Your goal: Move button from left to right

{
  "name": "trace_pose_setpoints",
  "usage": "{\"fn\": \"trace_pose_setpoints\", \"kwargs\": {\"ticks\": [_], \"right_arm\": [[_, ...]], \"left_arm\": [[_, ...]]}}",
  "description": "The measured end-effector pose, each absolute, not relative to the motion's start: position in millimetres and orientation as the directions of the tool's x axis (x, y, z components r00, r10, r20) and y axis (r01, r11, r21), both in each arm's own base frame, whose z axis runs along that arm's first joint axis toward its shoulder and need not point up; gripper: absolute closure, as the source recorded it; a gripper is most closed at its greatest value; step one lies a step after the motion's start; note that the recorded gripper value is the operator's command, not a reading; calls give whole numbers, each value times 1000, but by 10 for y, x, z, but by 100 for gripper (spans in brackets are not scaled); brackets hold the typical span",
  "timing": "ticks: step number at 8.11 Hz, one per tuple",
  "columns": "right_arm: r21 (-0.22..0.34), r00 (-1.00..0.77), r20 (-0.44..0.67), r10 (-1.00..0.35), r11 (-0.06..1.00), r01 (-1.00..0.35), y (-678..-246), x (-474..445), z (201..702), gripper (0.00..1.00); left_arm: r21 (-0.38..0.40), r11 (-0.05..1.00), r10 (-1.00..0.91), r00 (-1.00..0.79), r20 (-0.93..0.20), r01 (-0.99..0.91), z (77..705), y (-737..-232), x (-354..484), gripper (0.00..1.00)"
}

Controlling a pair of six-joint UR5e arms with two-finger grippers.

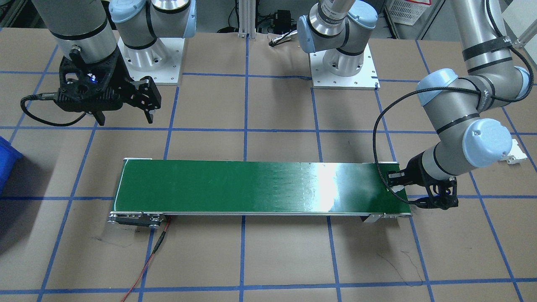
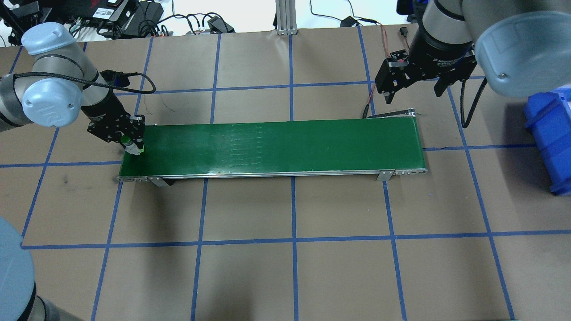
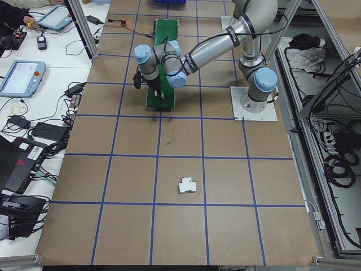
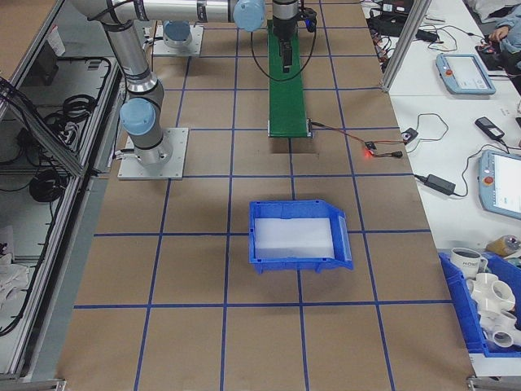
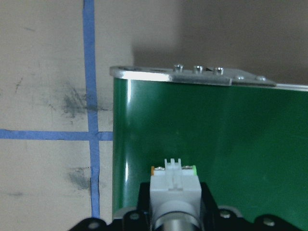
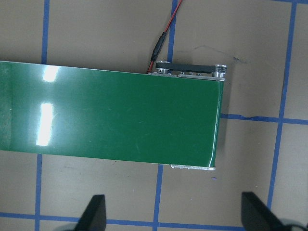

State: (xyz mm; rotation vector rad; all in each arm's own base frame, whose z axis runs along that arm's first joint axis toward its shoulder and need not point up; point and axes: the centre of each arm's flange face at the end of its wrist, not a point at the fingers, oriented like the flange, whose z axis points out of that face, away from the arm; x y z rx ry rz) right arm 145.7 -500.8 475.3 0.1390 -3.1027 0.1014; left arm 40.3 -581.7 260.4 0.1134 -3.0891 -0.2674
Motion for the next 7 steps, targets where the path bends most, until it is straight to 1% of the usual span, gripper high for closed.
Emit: {"fn": "trace_pose_setpoints", "kwargs": {"ticks": [2, 3, 5, 7], "right_arm": [[-64, -995, 37, -89, 994, -92, -5008, 1457, 4752, 0], [-64, -995, 38, -90, 994, -92, -5009, 1456, 4753, 0], [-64, -995, 38, -90, 994, -93, -5009, 1456, 4753, 0], [-64, -995, 38, -91, 994, -93, -5009, 1456, 4753, 0]], "left_arm": [[181, 980, -94, -995, 29, -88, 2557, -5806, 399, 0], [175, 976, -138, -990, 18, -133, 2640, -5792, 370, 0], [173, 968, -184, -983, 5, -181, 2937, -5681, 211, 0], [185, 960, -214, -977, -6, -211, 3466, -5441, 7, 0]]}}
